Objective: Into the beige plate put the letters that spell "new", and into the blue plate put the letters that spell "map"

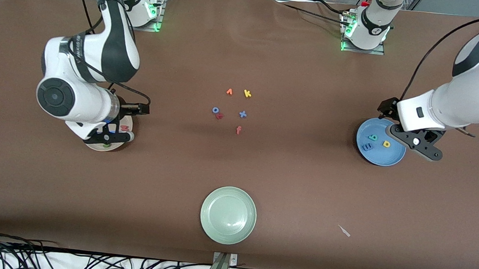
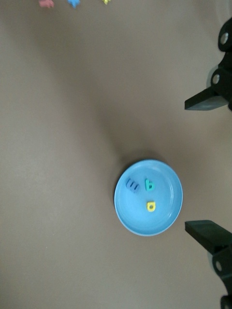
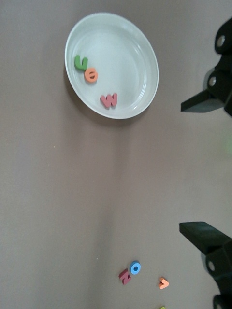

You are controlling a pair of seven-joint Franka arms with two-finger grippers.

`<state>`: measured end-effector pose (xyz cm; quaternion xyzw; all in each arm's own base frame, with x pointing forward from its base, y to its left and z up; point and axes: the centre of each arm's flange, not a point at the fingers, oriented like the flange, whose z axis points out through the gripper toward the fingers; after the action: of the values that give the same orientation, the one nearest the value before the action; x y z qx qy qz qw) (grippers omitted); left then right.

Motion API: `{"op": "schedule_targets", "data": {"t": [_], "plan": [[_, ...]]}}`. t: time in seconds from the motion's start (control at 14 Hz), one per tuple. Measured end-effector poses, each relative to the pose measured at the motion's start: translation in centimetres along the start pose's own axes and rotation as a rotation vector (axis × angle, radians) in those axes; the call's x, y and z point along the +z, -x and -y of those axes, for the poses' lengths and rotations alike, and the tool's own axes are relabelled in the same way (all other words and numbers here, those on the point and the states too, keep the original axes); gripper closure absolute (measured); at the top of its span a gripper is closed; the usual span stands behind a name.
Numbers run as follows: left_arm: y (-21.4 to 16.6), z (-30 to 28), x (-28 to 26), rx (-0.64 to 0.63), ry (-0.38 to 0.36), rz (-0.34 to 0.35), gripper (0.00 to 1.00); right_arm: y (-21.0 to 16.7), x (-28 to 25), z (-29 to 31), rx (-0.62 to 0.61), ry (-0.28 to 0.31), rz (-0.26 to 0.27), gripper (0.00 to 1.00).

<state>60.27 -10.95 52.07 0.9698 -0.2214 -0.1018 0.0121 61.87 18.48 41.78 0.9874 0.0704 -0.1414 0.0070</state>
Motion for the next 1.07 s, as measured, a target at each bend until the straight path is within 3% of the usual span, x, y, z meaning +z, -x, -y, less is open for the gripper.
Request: {"op": "schedule_targets", "data": {"t": [0.28,0.43,0.64,0.85,1.07], "plan": [[1.0,3.8,-1.3,-0.225,0.210,0.006,0.00,2.8,-5.2,-2.4,-0.038,-0.002,-0.060,0.00],[2.0,5.8,-2.0,-0.318,0.260,-0.010,0.00,5.0,-7.9,-4.5,-0.030,-0.008,-0.084,0.00],[3.1,5.5,-4.2,-0.382,0.178,-0.050,0.00,8.6,-11.9,-7.7,0.007,-0.031,-0.136,0.00],[3.9,4.0,-6.5,-0.404,0.100,-0.130,0.00,12.0,-14.0,-10.6,0.048,-0.047,-0.113,0.00],[5.2,3.0,-6.0,-0.412,0.074,-0.196,0.00,13.1,-14.4,-12.5,0.079,-0.057,-0.099,0.00]]}}
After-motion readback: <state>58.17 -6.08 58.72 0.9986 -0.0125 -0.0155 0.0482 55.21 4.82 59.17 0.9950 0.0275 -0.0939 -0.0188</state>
